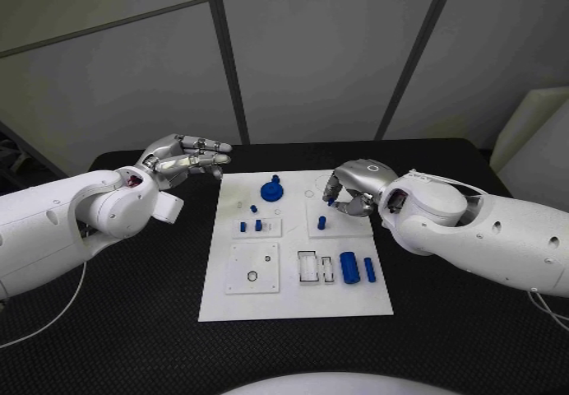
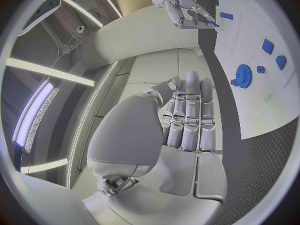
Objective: Assemble the parts on the task board
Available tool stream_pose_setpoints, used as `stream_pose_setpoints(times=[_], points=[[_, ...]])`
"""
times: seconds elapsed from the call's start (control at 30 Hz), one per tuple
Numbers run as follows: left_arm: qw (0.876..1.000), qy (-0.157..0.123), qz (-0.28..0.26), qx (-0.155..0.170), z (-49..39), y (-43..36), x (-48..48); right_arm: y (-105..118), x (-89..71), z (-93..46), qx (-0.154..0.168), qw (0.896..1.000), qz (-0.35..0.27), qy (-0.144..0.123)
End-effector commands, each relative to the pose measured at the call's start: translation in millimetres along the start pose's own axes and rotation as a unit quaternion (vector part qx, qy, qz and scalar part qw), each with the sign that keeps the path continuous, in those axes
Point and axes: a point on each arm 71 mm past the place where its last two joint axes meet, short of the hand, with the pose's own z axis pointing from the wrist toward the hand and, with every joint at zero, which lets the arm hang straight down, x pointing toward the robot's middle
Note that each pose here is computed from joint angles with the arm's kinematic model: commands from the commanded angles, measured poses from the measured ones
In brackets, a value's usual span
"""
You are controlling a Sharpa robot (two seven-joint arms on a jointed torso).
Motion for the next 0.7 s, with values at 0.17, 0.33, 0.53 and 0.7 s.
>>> stream_pose_setpoints(times=[0.17,0.33,0.53,0.7], points=[[1.000,0.020,-0.013,0.015,3.6,-1.5,8.0,29,-9.4,-2.7,-0.039,0.998,0.039,-0.029],[1.000,0.022,-0.015,0.017,6.8,-1.0,12.0,49,-10.3,0.1,-0.065,0.996,0.059,-0.029],[0.999,0.027,-0.017,0.019,14.1,-0.2,19.6,68,-2.2,6.2,-0.087,0.993,0.078,-0.013],[0.999,0.030,-0.018,0.021,19.3,0.1,24.4,82,14.6,8.0,-0.099,0.991,0.092,0.010]])
